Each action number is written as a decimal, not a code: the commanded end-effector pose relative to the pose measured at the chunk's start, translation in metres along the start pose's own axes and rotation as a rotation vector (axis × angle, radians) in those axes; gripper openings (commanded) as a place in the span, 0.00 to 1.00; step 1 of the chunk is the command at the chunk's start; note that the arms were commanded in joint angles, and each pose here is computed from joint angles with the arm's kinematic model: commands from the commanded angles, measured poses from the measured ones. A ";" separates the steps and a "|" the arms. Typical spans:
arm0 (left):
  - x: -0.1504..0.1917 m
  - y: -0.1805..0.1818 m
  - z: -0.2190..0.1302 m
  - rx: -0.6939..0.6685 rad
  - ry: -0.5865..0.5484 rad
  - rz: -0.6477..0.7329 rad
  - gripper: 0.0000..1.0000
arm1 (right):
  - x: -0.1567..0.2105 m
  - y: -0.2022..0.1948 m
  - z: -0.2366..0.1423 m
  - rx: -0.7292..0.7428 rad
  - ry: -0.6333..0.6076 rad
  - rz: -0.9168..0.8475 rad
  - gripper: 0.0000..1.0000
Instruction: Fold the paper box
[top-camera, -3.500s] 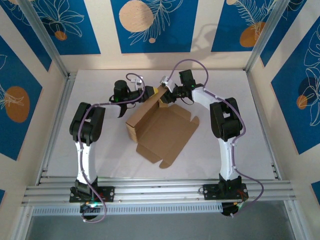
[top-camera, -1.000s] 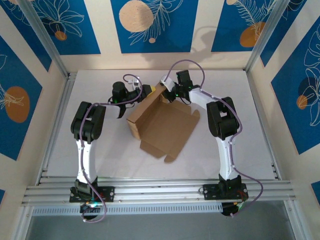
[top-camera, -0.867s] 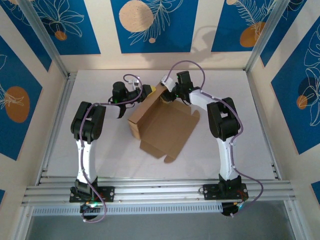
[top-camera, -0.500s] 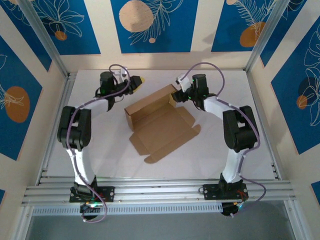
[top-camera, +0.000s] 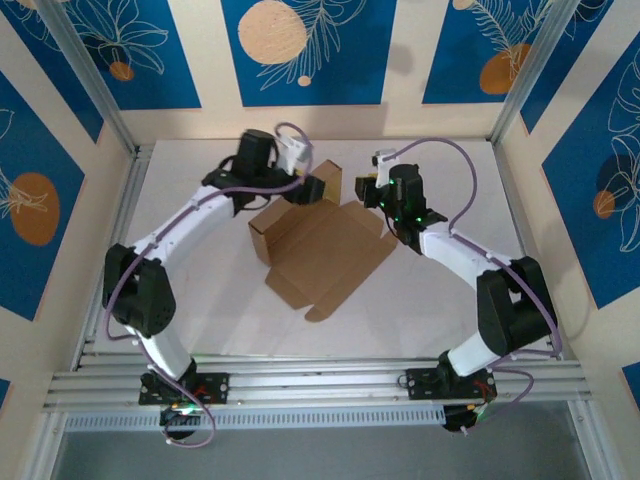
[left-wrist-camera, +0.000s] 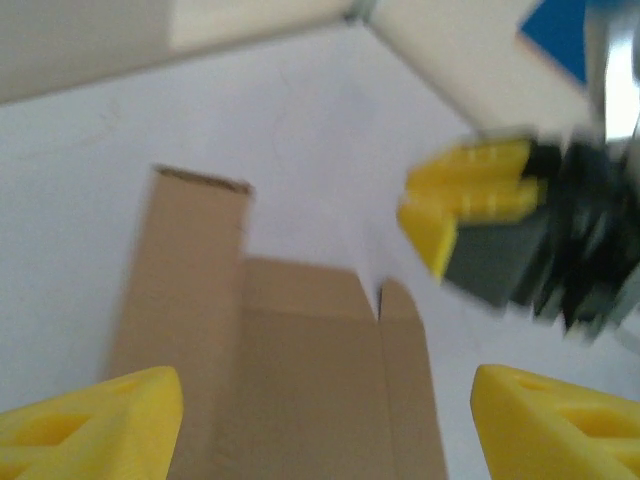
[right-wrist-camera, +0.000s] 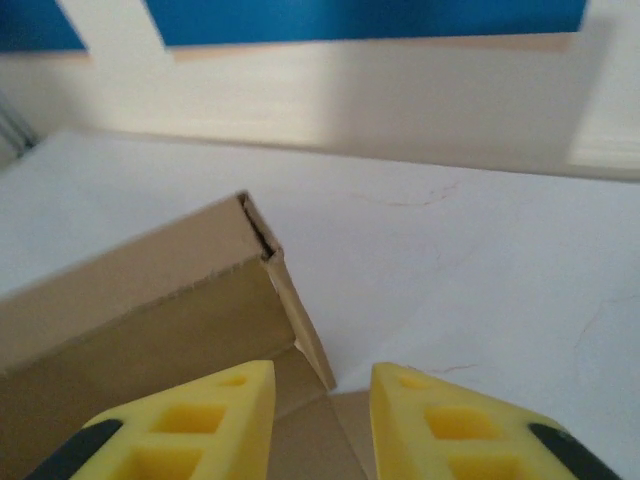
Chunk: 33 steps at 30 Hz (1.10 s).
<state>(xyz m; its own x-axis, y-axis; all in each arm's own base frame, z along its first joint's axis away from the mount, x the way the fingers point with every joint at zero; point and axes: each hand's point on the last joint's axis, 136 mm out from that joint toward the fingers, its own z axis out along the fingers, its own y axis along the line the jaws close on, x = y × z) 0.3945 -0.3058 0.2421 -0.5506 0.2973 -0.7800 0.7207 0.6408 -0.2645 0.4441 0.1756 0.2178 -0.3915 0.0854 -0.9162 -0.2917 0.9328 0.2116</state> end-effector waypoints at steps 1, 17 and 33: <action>0.051 0.024 -0.004 -0.195 0.248 0.127 0.79 | 0.004 -0.014 -0.001 0.074 -0.039 0.155 0.31; 0.063 0.088 0.000 -0.599 0.414 0.158 0.66 | 0.031 -0.049 0.004 0.058 -0.046 0.317 0.32; 0.098 0.146 -0.024 -0.488 0.245 -0.335 0.58 | 0.027 -0.052 -0.001 -0.027 -0.009 0.451 0.27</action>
<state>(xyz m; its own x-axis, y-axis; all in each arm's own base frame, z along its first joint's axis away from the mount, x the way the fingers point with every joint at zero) 0.4581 -0.1619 0.1637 -0.7644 0.1948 -0.6147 0.2708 0.9621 -0.0319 0.4494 0.1171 0.1764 -0.4614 0.4841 -0.7435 -0.0578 0.8198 0.5697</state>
